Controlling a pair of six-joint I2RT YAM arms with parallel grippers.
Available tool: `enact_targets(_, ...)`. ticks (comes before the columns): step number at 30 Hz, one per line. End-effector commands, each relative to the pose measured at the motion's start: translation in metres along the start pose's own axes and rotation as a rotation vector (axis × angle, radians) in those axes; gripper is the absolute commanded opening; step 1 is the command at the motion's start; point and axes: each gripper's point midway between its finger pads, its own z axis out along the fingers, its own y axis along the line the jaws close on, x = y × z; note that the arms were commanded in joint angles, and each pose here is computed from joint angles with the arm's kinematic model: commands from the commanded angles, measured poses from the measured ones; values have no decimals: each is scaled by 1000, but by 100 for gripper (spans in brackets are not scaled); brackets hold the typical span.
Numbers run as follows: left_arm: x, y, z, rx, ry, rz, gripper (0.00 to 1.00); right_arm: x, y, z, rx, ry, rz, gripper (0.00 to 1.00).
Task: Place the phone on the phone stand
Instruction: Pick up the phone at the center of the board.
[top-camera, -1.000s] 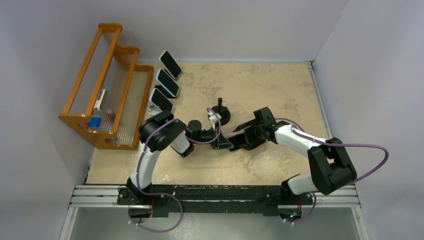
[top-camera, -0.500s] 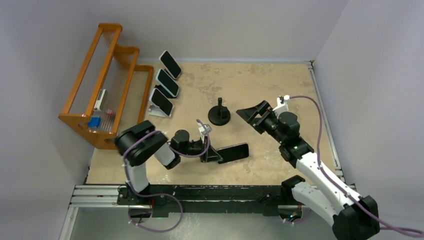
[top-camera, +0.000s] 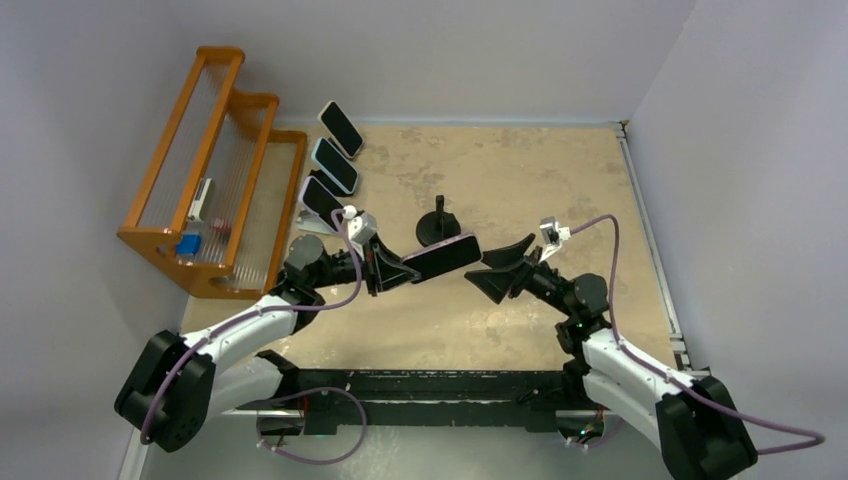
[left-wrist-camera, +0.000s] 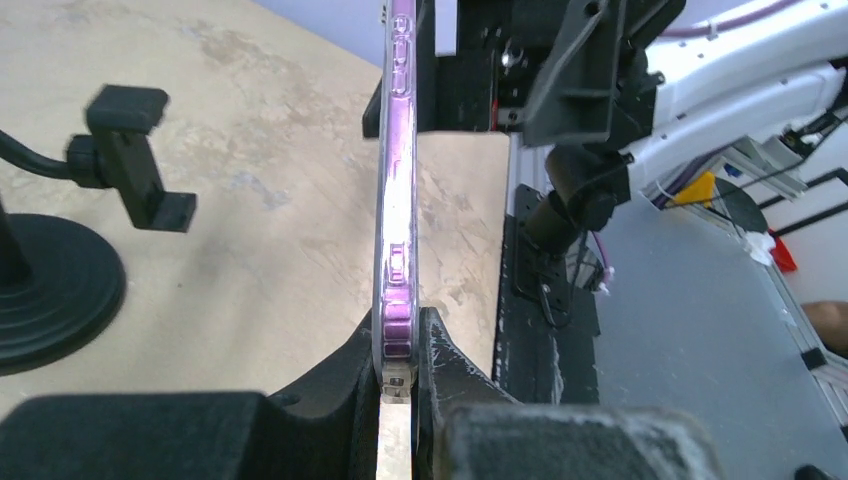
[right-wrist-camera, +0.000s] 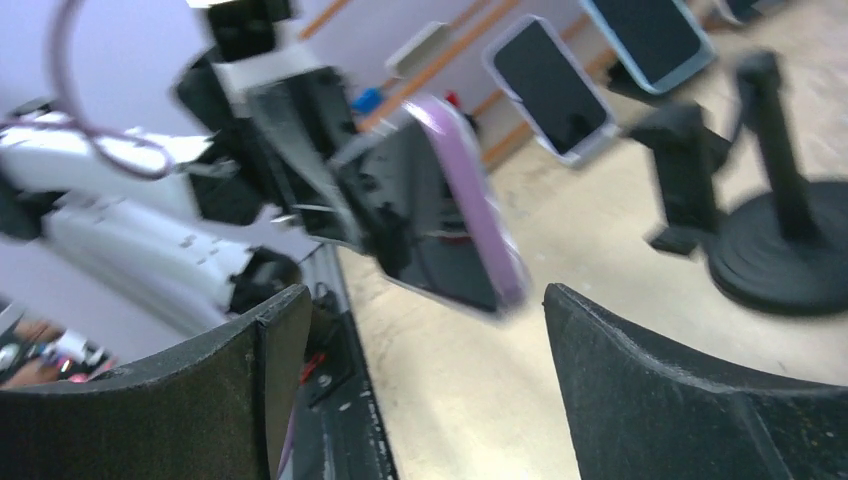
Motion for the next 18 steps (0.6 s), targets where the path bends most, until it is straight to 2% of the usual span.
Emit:
enact_targets(1, -8, -12, 0, 51, 21, 39, 0, -27, 84, -11, -403, -80, -262, 87)
enact_targets(4, -11, -18, 0, 77, 20, 41, 0, -29, 86, -9, -433, -83, -312, 86)
enact_targets(8, -13, -26, 0, 124, 32, 37, 0, -24, 83, 0, -465, -25, -357, 84)
enact_targets(14, -17, -29, 1, 139, 39, 38, 0, -13, 71, 13, -504, 91, -365, 72)
enact_targets(18, -18, -27, 2, 135, 39, 37, 0, -13, 52, 29, -446, 152, -388, 68)
